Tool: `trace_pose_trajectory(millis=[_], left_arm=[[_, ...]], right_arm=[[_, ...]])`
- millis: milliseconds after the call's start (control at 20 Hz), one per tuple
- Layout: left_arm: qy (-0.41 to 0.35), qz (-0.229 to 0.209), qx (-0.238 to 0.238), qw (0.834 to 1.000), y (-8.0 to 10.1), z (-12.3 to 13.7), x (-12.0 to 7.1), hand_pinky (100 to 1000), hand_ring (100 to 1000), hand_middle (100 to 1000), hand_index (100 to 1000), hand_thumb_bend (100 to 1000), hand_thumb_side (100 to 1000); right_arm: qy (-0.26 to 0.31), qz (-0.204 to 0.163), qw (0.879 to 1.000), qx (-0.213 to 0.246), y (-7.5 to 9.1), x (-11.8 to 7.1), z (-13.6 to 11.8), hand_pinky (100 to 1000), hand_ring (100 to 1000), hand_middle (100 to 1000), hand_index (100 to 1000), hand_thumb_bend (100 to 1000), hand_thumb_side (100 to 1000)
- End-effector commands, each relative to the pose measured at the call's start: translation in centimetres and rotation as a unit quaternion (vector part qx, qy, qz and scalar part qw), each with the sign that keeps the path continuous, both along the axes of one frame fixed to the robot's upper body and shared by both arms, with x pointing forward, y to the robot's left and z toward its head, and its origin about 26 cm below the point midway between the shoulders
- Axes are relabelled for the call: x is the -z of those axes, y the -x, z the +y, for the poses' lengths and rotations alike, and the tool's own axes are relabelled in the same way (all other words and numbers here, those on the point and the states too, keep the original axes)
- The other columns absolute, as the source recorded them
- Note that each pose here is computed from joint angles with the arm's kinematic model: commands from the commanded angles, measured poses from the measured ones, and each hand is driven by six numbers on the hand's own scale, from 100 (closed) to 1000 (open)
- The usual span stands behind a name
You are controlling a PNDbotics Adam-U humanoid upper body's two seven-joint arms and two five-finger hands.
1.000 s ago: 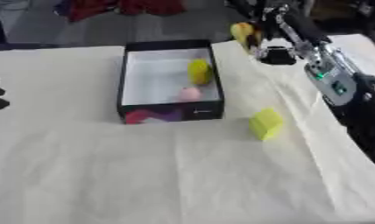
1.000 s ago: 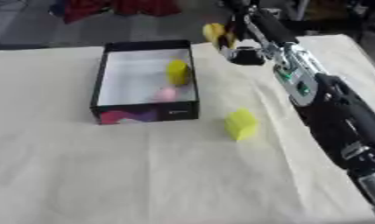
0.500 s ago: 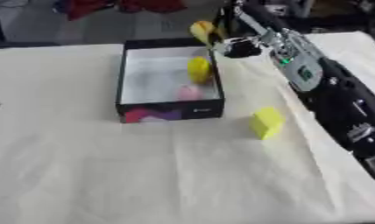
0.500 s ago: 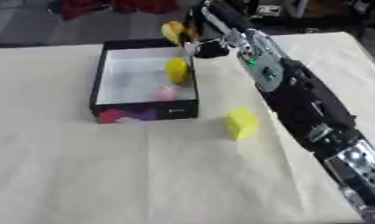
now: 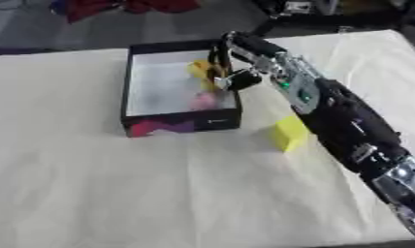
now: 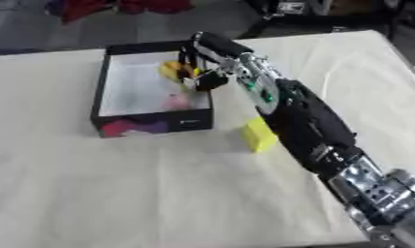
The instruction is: Pick up objects on the table and place them in the box.
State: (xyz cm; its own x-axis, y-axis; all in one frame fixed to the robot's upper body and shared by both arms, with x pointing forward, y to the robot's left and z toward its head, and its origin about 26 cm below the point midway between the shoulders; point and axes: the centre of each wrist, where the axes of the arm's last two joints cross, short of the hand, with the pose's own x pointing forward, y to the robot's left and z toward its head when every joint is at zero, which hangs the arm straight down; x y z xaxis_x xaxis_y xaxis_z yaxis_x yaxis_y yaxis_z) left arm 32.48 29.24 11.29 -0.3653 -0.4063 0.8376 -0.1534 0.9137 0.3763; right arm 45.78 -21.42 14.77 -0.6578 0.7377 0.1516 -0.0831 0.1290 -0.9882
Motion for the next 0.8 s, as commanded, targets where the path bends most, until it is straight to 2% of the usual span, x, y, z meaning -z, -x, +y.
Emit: trace_pose_trajectory(millis=[50,150,250,300,550,800], left_arm=[[-0.005,-0.016,0.002,1.0,0.0,0.1,-1.0,629,522,543,731,357,774],[-0.006,-0.015,0.001,1.0,0.0,0.2,-1.0,629,522,543,731,356,775],[-0.006,-0.015,-0.001,1.0,0.1,0.3,-1.0,629,522,543,731,357,774],[-0.006,-0.015,-0.003,1.0,0.1,0.4,-1.0,629,522,543,731,357,774],[-0.011,-0.011,-0.02,1.0,0.4,1.2,-0.8,628,522,543,731,357,774],[-0.016,-0.009,-0.033,0.999,0.6,1.8,-0.7,628,522,543,731,358,774]], right_arm=[[0.021,-0.039,0.999,0.002,0.0,-2.2,0.0,799,705,621,870,100,353],[0.025,-0.056,0.998,0.008,0.2,-2.7,-0.1,799,709,632,887,100,365],[0.023,-0.073,0.997,0.009,0.5,-3.3,-0.4,801,711,634,890,100,283],[0.019,-0.08,0.997,0.008,0.7,-3.7,-0.6,802,711,632,888,100,206],[-0.003,-0.121,0.993,-0.013,2.6,-5.5,-3.0,804,713,627,870,100,198],[-0.007,-0.125,0.99,-0.062,5.4,-4.4,-5.3,808,730,663,875,100,198]])
